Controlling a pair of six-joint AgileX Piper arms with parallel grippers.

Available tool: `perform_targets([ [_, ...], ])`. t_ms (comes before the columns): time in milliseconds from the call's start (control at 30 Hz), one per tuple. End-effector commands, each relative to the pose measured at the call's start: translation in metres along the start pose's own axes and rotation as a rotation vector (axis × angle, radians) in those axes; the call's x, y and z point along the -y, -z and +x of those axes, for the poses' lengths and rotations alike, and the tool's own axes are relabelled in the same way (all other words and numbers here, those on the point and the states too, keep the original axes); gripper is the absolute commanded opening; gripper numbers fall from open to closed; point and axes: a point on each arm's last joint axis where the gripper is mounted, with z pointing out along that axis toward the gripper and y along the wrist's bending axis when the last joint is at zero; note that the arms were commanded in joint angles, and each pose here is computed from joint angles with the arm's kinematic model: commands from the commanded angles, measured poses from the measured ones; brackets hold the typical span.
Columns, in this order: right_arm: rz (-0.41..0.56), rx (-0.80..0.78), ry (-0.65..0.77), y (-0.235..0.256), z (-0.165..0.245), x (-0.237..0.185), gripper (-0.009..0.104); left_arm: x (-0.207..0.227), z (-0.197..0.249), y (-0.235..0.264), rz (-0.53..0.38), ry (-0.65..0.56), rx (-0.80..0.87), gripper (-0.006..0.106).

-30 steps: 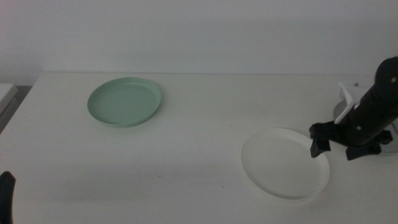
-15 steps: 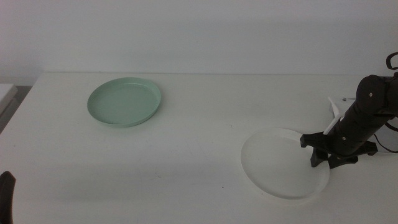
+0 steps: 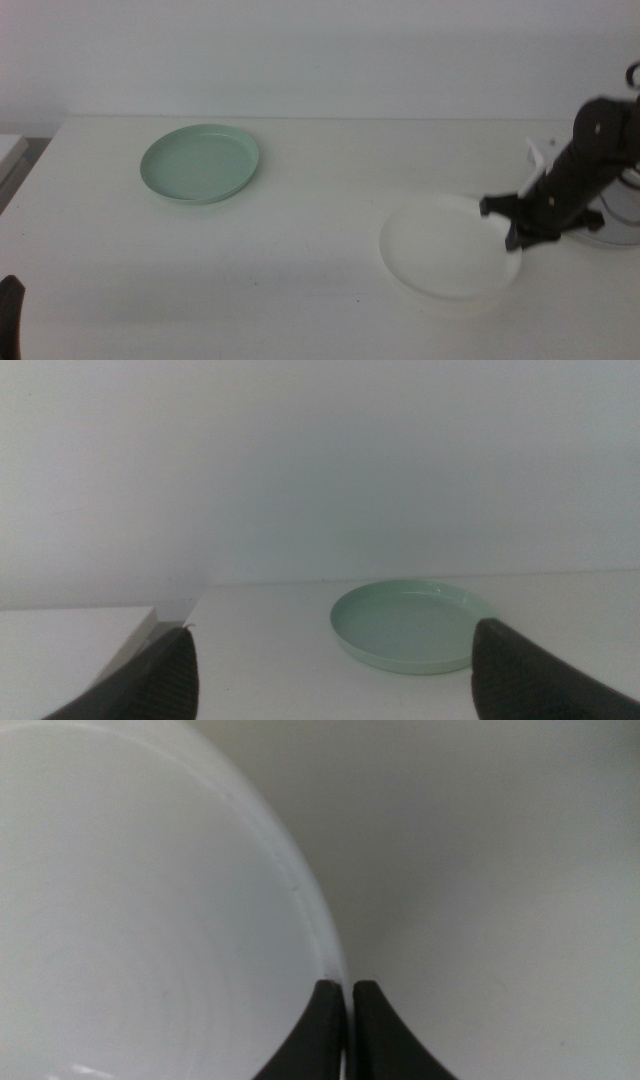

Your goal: Stack the three bowls on top of each other.

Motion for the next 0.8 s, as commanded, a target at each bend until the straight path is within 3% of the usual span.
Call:
perform_targets([
  [0, -0.017, 0.029, 0.003, 0.022, -0.01, -0.006, -0.003, 0.0, -0.001, 0.0, 0.002, 0.004, 0.016, 0.094],
  [200, -0.133, 0.144, 0.077, 0.057, -0.04, -0.066, -0.002, 0.0, -0.001, 0.0, 0.002, 0.004, 0.016, 0.094],
  [433, -0.166, 0.094, 0.166, 0.029, -0.047, -0.125, -0.002, 0.0, -0.001, 0.0, 0.002, 0.004, 0.016, 0.094],
  [767, -0.15, -0.01, 0.156, -0.022, -0.045, -0.133, -0.002, 0.0, -0.001, 0.0, 0.002, 0.004, 0.016, 0.094],
])
